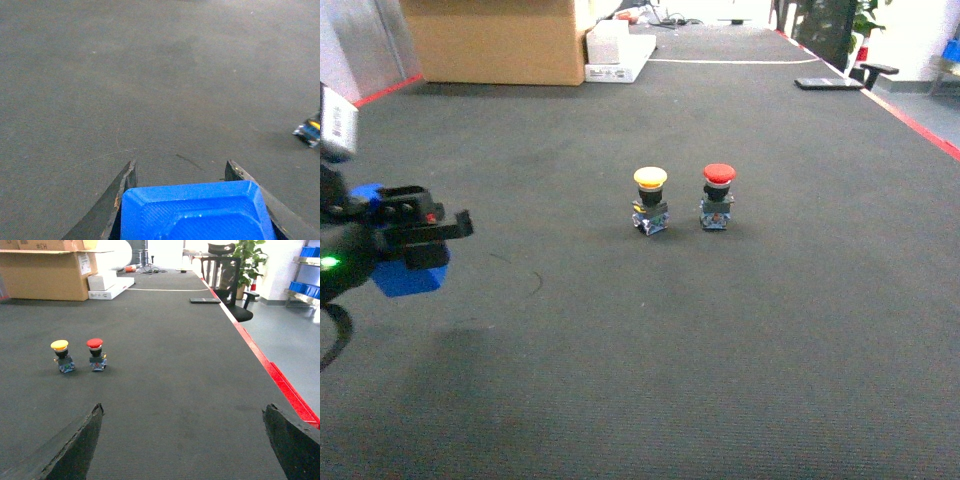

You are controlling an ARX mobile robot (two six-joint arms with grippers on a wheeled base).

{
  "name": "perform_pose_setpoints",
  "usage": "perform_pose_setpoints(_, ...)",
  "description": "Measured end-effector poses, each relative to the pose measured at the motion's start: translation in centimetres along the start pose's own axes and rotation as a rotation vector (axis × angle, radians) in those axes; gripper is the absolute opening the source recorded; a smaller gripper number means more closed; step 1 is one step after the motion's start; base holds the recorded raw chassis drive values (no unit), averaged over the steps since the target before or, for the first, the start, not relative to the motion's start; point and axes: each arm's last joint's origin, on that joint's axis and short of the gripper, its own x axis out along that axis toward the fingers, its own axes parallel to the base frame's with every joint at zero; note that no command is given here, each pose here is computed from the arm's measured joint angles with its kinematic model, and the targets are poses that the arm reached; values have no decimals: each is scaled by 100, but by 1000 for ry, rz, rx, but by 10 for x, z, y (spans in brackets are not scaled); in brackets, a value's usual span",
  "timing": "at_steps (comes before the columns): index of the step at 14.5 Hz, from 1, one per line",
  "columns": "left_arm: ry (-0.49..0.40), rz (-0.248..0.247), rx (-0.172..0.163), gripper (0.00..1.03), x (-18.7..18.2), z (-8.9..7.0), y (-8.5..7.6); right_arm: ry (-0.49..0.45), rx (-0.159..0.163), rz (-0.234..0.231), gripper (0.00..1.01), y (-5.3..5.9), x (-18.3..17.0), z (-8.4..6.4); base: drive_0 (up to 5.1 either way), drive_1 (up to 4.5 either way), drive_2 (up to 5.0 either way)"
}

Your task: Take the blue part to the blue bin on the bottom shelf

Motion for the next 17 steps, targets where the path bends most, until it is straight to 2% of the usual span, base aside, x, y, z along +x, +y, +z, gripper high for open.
perform_pose_setpoints(2,18,-33,3,44,-73,14,3,0,0,0,98,0,0,0,0,0,0)
perform_pose_setpoints(3,15,-34,3,44,-101,21,8,0,0,0,98,0,0,0,0,0,0)
perform_pose_setpoints(5,-91,-14,-15,44,-150,50,15,0,0,0,98,0,0,0,0,0,0)
perform_pose_setpoints(6,-142,-15,-20,44,-174,58,17,0,0,0,98,0,0,0,0,0,0)
perform_pose_setpoints(10,-162,-37,-27,44,-233,48,25,0,0,0,98,0,0,0,0,0,0)
perform_pose_setpoints(12,-126,-20,-12,44,-233,40,28,0,0,0,98,0,0,0,0,0,0)
perform_pose_setpoints(17,-126,-19,-12,44,-233,39,28,-1,0,0,98,0,0,0,0,0,0)
